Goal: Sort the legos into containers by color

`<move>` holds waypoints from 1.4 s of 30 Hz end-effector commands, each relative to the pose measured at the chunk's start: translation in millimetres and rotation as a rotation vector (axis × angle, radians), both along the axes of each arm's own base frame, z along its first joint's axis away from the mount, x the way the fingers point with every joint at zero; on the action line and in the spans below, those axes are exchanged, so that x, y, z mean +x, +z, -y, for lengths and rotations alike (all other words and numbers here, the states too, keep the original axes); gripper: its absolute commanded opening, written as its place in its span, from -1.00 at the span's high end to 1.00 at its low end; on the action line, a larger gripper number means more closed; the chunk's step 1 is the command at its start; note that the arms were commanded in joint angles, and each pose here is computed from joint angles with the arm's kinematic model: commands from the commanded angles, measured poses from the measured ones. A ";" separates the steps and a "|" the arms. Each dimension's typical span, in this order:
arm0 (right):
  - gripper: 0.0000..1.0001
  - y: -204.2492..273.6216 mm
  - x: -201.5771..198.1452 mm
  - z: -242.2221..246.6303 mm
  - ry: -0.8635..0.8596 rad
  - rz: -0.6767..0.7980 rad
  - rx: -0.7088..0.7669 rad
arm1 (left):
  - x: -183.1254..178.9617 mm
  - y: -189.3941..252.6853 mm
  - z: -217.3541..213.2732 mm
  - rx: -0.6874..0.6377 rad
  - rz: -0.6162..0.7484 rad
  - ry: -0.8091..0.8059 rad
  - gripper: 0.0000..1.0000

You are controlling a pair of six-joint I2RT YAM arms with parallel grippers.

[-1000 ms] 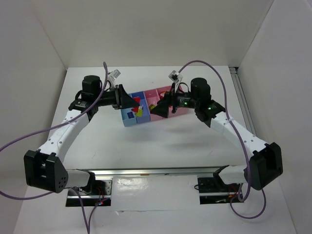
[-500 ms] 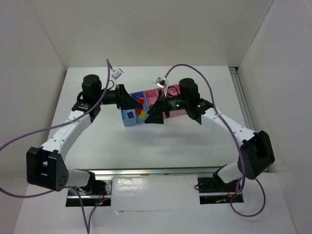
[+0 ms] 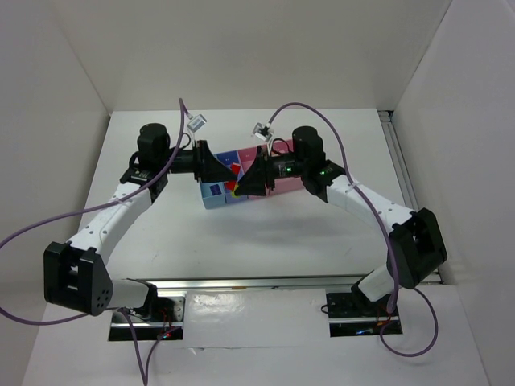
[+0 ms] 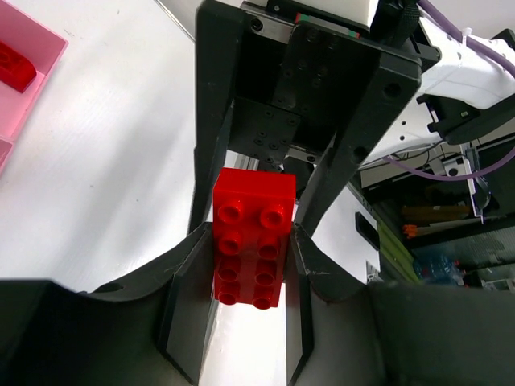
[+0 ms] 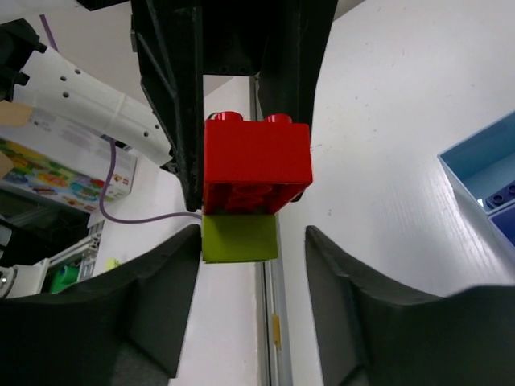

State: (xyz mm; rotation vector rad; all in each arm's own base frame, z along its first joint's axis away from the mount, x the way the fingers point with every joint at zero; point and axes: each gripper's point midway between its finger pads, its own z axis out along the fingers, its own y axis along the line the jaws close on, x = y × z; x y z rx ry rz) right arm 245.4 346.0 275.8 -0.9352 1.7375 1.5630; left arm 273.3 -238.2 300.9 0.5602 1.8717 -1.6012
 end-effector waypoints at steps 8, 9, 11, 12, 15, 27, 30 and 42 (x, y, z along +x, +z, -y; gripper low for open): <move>0.62 3.0 6.0 -4.8 -0.013 0.007 -0.023 | -2.5 9.0 2.0 -0.022 0.061 -0.036 1.00; 0.65 -1.1 14.4 -4.0 -0.059 0.023 -0.049 | 0.1 9.3 -1.3 -0.023 0.051 -0.023 1.00; 0.72 -12.6 24.4 7.1 -0.115 -0.005 -0.078 | 3.9 11.0 -10.4 -0.021 0.045 0.008 1.00; 0.72 -19.4 29.5 11.2 -0.146 -0.026 -0.092 | 7.2 10.7 -14.9 -0.012 0.043 0.042 1.00; 0.75 -36.4 47.4 30.4 -0.271 -0.057 -0.136 | 24.8 12.1 -39.7 0.013 0.023 0.164 1.00; 0.68 -109.1 165.9 63.5 -0.982 -0.080 -0.510 | 63.1 -22.7 -95.8 0.230 -0.119 0.682 1.00; 0.65 -123.1 180.7 59.2 -1.003 -0.084 -0.538 | 58.1 -22.8 -94.1 0.243 -0.114 0.677 1.00; -0.60 -110.4 211.0 50.8 -1.020 -0.010 -0.565 | 53.9 -25.3 -78.2 0.266 -0.104 0.645 1.00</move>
